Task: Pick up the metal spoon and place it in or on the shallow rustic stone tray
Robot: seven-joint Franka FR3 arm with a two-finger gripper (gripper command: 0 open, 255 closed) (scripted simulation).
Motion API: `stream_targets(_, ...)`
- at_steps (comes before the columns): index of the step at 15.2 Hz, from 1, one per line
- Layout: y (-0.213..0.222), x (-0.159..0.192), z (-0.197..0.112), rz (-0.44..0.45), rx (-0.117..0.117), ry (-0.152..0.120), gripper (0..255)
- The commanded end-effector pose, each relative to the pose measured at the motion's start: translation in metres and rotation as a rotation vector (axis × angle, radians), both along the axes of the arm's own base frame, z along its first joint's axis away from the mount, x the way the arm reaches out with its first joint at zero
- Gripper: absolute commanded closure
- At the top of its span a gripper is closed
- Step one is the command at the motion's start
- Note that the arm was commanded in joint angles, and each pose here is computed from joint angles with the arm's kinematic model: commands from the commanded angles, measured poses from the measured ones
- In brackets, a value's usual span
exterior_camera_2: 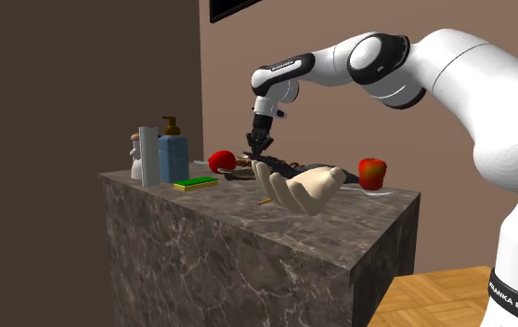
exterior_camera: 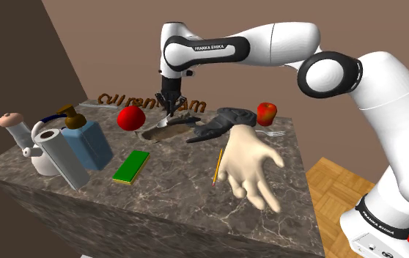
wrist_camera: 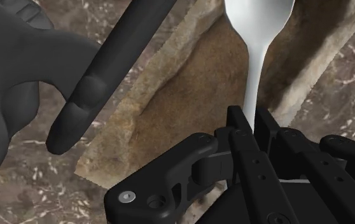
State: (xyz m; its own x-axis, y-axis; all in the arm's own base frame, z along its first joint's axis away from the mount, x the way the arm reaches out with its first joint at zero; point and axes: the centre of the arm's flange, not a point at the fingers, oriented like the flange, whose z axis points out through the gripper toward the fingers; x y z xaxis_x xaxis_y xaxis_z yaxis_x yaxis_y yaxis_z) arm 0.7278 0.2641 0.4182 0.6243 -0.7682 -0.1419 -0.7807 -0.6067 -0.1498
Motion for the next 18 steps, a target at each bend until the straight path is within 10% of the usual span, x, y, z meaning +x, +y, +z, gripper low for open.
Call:
stream_targets(1, 0.0, 0.0, -0.011, 0.0, 0.0, -0.001, 255)
stream_targets(13, 0.0, 0.0, -0.033, 0.0, 0.0, 0.0, 255)
stream_targets(14, 0.0, 0.0, -0.033, 0.0, 0.0, 0.0, 0)
stream_targets(18, 0.0, 0.0, -0.033, 0.0, 0.0, 0.0, 0)
